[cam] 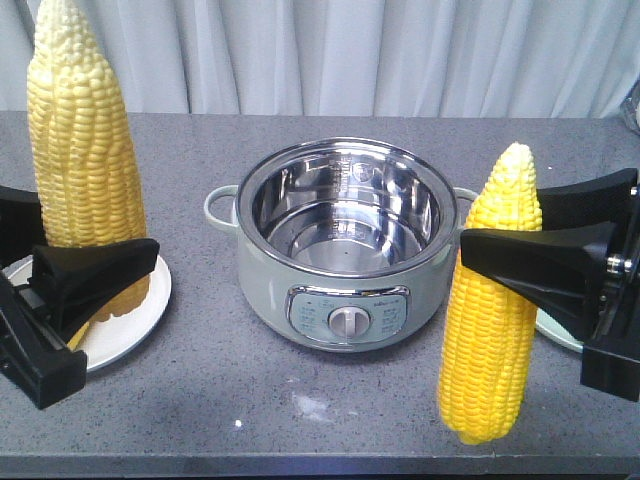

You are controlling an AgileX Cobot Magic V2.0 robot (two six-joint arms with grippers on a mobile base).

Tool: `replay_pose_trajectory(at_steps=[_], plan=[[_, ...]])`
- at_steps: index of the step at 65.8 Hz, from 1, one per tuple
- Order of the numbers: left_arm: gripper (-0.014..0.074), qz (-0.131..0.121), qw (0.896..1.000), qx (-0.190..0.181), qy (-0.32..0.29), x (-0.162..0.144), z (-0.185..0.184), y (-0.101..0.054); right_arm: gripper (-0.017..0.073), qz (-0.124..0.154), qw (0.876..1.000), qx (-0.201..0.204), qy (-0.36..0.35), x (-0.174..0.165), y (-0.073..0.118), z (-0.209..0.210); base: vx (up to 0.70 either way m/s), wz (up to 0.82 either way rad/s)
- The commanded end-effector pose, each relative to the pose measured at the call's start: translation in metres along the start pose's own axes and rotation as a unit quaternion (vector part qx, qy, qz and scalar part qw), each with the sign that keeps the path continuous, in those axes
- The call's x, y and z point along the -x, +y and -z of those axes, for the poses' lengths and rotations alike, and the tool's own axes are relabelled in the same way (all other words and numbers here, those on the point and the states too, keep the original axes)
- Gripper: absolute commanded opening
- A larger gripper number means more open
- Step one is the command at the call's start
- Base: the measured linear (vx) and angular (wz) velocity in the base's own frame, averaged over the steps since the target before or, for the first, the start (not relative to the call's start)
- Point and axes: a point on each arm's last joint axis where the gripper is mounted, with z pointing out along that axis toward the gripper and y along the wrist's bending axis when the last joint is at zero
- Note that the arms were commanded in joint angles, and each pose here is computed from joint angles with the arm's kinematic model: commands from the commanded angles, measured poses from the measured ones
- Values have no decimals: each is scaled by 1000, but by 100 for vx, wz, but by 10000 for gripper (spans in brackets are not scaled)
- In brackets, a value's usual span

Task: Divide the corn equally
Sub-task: 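Drive the base, holding both cobs, toward the counter with empty plates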

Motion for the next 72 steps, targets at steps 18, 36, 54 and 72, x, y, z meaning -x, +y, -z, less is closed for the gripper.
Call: replay_pose_trajectory(at_steps=[18, 36, 54, 72], plan=[[291, 5, 998, 5, -55, 15, 7, 1, 171, -2, 999, -8, -36, 11, 1, 5, -1, -4], [291, 5, 998, 5, -55, 15, 7, 1, 171, -2, 999, -8, -36, 11, 1, 5, -2, -19], [291, 5, 998, 5, -55, 15, 7, 1, 171, -2, 999, -8, -36, 11, 1, 5, -2, -27], [291, 5, 998, 5, -55, 15, 7, 1, 171, -2, 999, -8, -36, 11, 1, 5, -2, -32]])
